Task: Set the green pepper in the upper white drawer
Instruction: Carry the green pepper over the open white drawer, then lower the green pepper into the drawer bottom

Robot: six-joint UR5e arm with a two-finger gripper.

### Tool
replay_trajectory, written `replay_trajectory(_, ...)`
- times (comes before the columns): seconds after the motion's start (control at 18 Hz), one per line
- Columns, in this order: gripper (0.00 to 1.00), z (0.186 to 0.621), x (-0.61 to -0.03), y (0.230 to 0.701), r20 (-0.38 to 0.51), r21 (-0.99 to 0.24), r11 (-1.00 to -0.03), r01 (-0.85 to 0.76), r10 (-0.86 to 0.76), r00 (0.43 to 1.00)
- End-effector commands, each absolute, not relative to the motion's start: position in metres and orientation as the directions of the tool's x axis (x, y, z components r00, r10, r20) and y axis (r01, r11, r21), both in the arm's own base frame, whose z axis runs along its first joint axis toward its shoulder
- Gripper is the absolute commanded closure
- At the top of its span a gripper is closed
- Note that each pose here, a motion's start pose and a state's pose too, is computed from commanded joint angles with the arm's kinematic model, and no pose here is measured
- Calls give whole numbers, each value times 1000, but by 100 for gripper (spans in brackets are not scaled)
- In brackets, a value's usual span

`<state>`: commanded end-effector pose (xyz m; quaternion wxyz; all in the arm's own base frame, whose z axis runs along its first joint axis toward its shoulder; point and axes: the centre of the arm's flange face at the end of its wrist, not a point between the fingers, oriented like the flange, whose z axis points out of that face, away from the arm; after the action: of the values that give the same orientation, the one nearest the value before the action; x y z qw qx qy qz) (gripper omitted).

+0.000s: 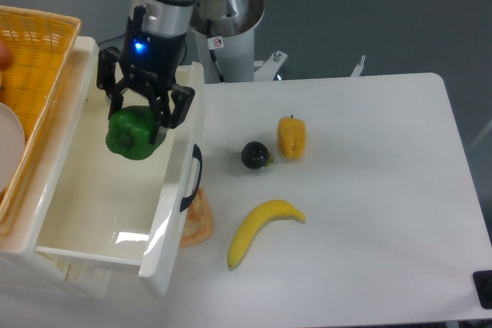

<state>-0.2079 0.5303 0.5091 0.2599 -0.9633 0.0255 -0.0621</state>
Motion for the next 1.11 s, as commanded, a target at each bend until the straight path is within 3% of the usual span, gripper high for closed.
replay_trajectory(0.67, 85, 461, -188, 561, 94, -396, -916, -70, -116, 989)
replay_trajectory(1.11, 76, 436, -177, 571, 89, -338, -937, -92, -129, 988)
